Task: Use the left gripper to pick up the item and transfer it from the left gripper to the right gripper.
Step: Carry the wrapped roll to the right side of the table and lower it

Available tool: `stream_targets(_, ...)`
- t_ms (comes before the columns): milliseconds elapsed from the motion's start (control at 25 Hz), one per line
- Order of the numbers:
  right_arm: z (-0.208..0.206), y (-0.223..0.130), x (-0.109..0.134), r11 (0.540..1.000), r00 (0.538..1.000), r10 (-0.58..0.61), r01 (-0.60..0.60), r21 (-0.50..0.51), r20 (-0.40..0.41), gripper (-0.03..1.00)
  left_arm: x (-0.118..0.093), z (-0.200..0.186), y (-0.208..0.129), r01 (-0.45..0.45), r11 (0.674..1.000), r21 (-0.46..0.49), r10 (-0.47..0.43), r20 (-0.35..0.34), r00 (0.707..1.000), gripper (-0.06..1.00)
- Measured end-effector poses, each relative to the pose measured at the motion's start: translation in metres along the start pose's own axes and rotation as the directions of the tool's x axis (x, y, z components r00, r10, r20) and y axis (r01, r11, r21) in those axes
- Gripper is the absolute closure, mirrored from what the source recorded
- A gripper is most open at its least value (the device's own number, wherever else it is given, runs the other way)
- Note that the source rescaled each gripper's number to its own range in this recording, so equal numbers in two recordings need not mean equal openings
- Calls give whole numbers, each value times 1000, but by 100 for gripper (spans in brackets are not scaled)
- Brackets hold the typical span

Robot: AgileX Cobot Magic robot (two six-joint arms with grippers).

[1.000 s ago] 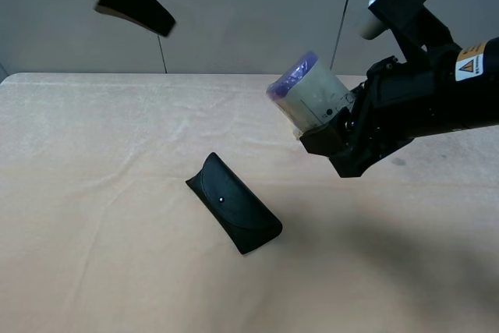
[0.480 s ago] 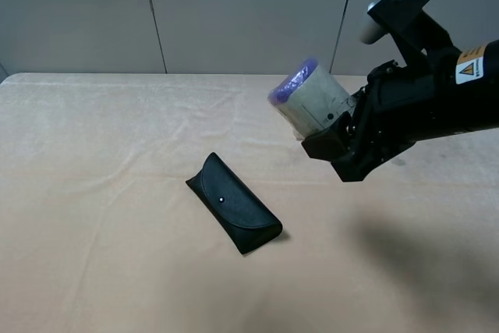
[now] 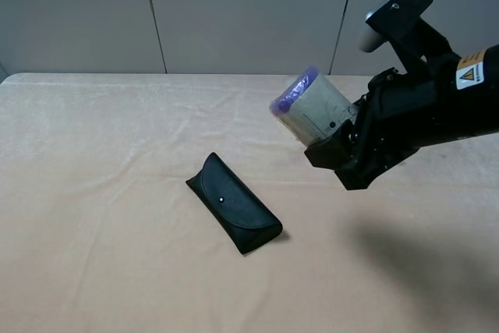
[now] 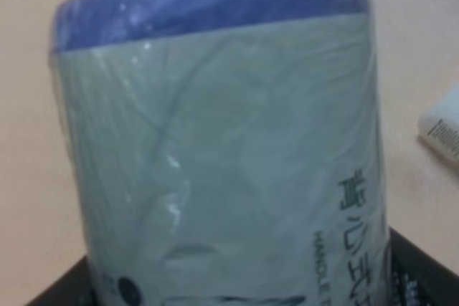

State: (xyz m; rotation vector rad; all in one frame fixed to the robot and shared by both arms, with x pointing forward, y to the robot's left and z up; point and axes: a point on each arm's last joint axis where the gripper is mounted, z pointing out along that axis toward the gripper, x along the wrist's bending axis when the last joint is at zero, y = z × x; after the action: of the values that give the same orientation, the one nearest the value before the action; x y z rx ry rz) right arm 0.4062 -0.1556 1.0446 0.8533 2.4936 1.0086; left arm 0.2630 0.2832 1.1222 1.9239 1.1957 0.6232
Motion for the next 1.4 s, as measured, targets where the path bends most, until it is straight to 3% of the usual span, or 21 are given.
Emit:
stream_targets(120,0,0,0,1000,1000,0,0,1,0,96,-3,-2,-36,6,998,-57,-7,-13,1000,-4)
stream_targets(280,0,0,0,1000,1000,1,-1,2,-1,96,2,-4,-71,34,991,-131,-47,-97,994,-4)
stream_targets(360,0,0,0,1000,1000,4,-4,4,-2,96,4,1,-78,39,993,-110,-53,-122,991,-4)
stream_targets(1120,0,0,0,1000,1000,26,-26,4,-2,96,5,12,-77,37,988,-147,-55,-124,991,2)
stream_targets(1280,0,0,0,997,997,73,-73,5,-1,96,5,12,-77,72,986,-150,-100,-186,978,2)
stream_targets(1400,0,-1,-1,991,991,136,-137,12,8,96,4,12,-77,130,979,-160,-172,-287,942,2)
